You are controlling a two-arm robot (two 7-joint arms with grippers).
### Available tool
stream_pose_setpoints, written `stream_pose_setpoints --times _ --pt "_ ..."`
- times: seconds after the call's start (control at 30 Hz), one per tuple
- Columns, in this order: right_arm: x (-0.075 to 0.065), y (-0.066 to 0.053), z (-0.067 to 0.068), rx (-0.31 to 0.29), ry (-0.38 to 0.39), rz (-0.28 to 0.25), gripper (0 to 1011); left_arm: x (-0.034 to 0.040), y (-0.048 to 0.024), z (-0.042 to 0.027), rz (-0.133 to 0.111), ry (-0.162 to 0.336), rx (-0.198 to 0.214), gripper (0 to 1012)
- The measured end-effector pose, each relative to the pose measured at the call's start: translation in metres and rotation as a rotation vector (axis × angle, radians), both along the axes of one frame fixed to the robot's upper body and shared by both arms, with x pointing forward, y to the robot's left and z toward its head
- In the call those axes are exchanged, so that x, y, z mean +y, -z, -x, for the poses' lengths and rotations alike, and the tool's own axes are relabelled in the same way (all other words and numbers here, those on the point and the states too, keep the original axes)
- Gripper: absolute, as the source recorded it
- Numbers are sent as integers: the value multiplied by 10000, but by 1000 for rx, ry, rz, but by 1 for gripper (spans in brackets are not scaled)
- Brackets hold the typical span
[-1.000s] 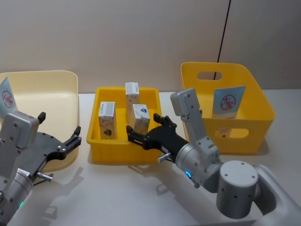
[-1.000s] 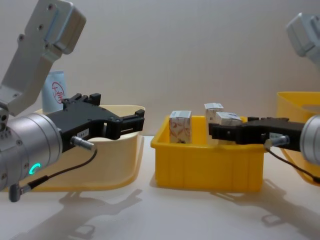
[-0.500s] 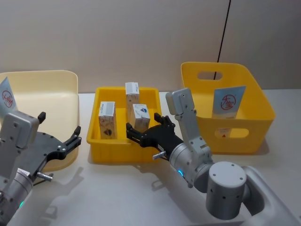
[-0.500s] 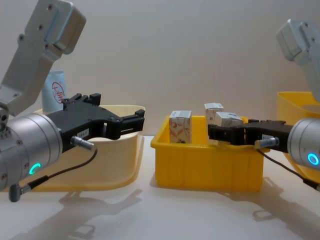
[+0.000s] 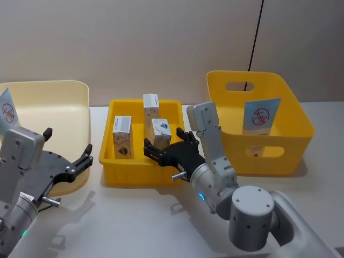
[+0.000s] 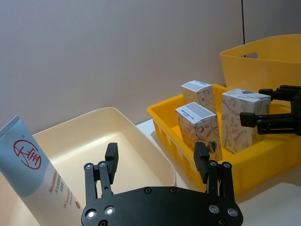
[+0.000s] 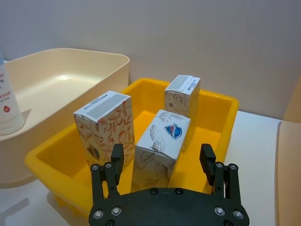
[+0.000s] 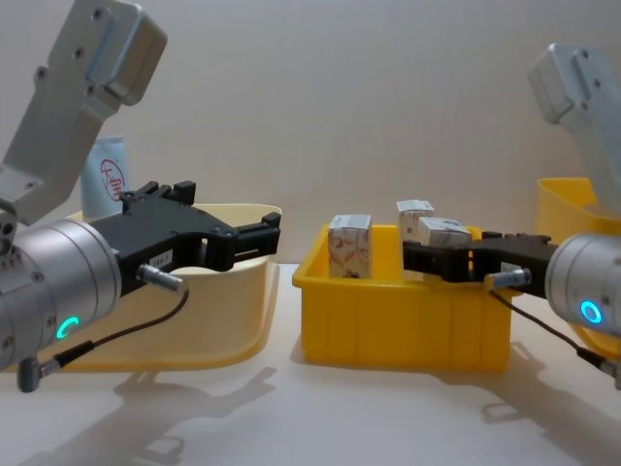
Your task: Bimanual collaborative sorting of washing and personal care products
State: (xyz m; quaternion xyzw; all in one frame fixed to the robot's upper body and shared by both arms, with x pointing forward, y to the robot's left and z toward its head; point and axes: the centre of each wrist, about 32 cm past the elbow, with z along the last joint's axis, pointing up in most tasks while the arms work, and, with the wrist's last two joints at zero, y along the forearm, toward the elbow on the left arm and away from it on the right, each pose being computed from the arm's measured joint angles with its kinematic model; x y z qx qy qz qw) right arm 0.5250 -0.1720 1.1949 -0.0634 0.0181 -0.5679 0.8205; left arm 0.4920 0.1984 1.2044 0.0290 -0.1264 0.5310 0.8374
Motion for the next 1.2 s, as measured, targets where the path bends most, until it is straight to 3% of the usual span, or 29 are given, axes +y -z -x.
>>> stream_pose_setpoints --times 0.4,0.7,1.0,1.2 --pt "59 1 -80 -9 -8 1 995 0 0 0 0 0 0 1001" --pt "82 1 -109 -12 -12 1 786 0 0 0 0 0 0 1001" --pt "94 1 -122 -14 -14 2 490 0 0 0 0 0 0 1000" --pt "96 0 -125 -15 -15 2 444 0 0 0 0 0 0 1001"
